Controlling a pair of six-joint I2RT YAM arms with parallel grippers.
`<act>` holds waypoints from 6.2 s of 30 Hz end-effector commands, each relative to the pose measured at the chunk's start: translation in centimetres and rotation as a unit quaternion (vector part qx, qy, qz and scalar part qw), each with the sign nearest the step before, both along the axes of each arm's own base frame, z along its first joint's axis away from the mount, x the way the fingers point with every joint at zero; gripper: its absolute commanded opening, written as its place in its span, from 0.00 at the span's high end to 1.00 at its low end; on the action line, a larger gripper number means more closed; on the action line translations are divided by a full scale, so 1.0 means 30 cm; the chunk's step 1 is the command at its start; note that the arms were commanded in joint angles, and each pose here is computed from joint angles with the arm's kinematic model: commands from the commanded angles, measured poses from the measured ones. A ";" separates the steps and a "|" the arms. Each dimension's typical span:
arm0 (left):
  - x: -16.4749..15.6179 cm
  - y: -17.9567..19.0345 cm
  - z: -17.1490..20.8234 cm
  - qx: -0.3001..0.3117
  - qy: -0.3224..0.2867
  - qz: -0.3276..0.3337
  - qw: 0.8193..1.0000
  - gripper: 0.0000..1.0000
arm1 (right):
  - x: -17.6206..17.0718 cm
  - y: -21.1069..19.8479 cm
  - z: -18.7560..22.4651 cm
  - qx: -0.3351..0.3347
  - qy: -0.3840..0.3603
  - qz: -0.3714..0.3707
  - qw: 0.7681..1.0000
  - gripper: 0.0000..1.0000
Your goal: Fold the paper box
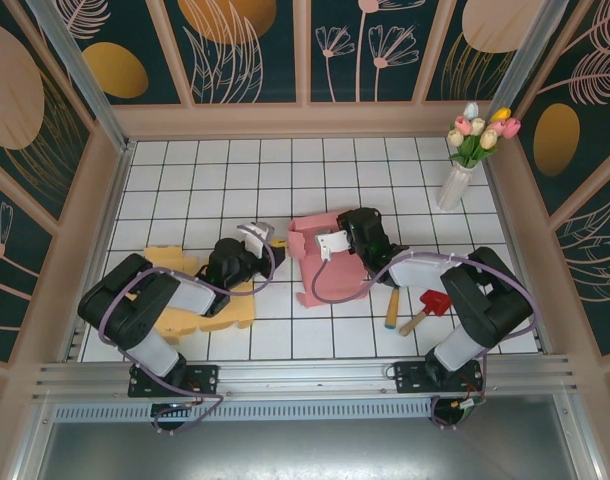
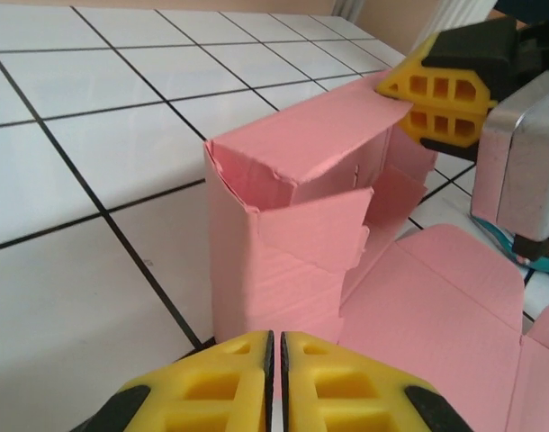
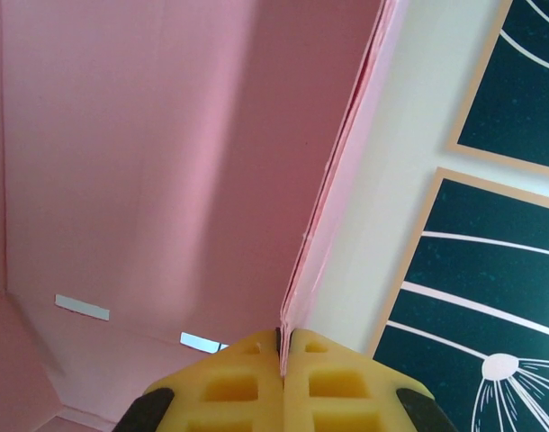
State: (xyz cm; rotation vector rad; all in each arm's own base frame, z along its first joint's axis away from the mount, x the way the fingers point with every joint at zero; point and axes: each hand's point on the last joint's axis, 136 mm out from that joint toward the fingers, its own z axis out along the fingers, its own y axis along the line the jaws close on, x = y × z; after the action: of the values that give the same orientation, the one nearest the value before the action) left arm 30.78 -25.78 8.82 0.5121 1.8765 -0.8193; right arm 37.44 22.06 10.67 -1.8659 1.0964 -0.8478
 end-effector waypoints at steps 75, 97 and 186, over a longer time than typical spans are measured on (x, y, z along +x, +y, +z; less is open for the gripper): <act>0.084 -0.161 -0.115 0.043 -0.006 -0.007 0.999 0.98 | -0.138 0.087 -0.067 0.026 0.107 0.045 0.993 1.00; 0.003 -0.123 0.032 0.001 -0.035 -0.021 0.999 0.75 | -0.135 0.082 -0.062 0.031 0.107 0.043 0.993 1.00; -0.092 0.066 0.097 -0.068 -0.034 -0.028 0.997 0.95 | -0.098 0.097 0.023 0.029 -0.048 0.043 0.998 1.00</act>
State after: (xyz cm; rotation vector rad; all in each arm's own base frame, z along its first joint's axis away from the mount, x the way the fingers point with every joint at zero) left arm 28.25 -24.68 11.20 0.5165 1.7661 -0.9678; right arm 34.70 25.23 12.25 -1.7649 0.9560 -0.8298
